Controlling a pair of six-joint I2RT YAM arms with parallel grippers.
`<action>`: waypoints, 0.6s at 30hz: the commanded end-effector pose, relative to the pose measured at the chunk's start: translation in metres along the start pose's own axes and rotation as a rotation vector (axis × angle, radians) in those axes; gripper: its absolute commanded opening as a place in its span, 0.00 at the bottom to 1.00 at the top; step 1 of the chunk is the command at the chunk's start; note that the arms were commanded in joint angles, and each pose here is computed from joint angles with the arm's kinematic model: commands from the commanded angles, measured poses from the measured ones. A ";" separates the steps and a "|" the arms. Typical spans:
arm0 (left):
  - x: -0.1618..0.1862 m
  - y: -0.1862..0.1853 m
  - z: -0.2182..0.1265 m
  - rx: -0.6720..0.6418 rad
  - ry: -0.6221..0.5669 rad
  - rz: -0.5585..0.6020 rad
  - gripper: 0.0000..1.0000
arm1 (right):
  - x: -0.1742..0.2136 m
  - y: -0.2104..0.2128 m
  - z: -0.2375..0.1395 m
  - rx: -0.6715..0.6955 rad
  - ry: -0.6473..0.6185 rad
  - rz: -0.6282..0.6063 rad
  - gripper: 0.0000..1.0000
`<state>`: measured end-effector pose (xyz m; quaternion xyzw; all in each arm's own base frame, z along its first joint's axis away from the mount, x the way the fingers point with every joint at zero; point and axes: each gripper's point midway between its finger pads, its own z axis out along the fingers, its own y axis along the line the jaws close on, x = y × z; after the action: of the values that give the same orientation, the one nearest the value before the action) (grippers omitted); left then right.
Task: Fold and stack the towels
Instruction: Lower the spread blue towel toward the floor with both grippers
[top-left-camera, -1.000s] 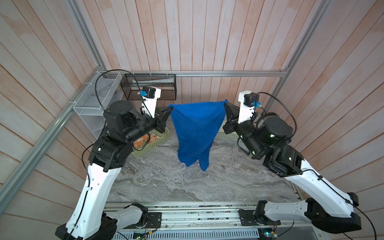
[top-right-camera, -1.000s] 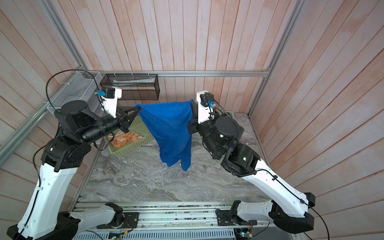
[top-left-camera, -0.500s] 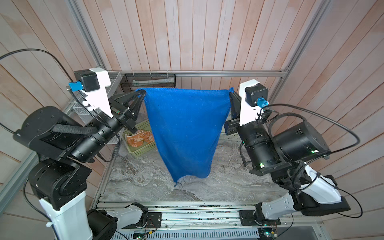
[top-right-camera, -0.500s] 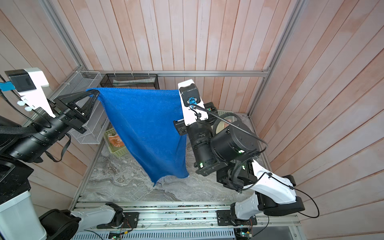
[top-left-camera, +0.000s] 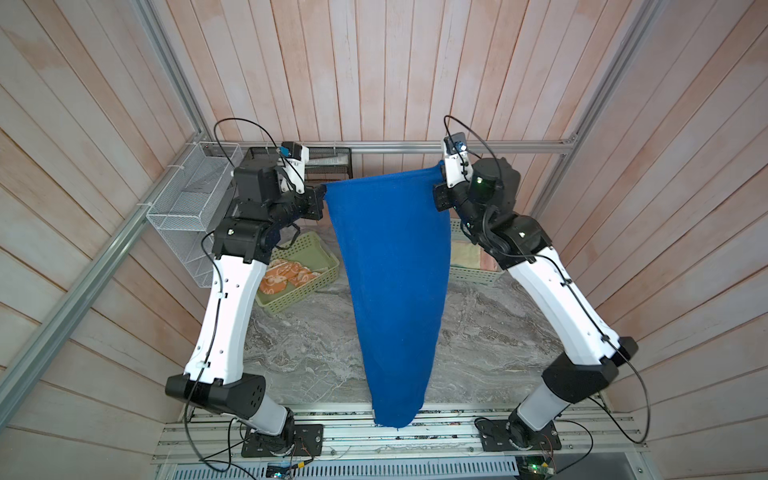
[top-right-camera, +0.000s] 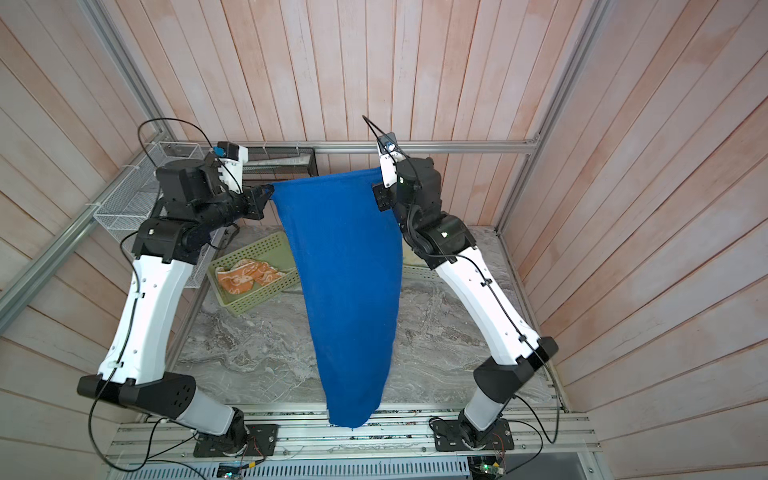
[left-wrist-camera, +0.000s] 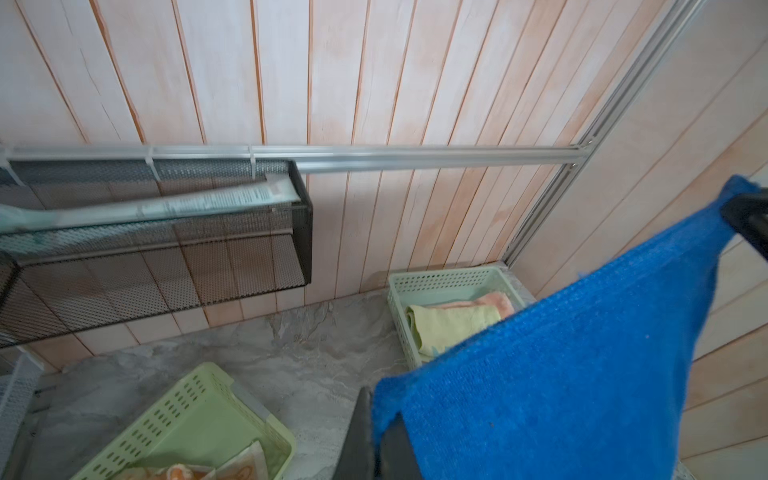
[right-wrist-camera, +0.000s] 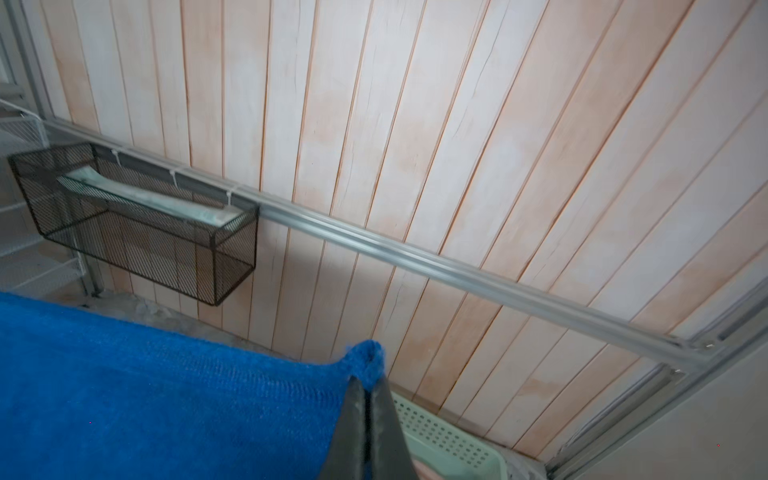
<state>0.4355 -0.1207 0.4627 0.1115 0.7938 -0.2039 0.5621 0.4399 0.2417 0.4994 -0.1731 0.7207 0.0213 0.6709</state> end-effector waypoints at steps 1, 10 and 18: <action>-0.025 0.014 0.006 0.021 -0.109 -0.015 0.00 | 0.013 -0.009 0.021 -0.032 0.022 0.124 0.00; 0.001 0.002 0.027 0.108 -0.068 -0.041 0.00 | 0.017 -0.020 0.017 -0.024 -0.030 0.148 0.00; -0.062 -0.052 -0.078 0.061 -0.330 0.093 0.00 | -0.061 -0.052 -0.105 0.037 -0.320 0.149 0.00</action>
<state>0.4136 -0.1514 0.4752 0.1408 0.7527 -0.2535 0.5910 0.4025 0.2098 0.5055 -0.1451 0.6961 0.0953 0.6966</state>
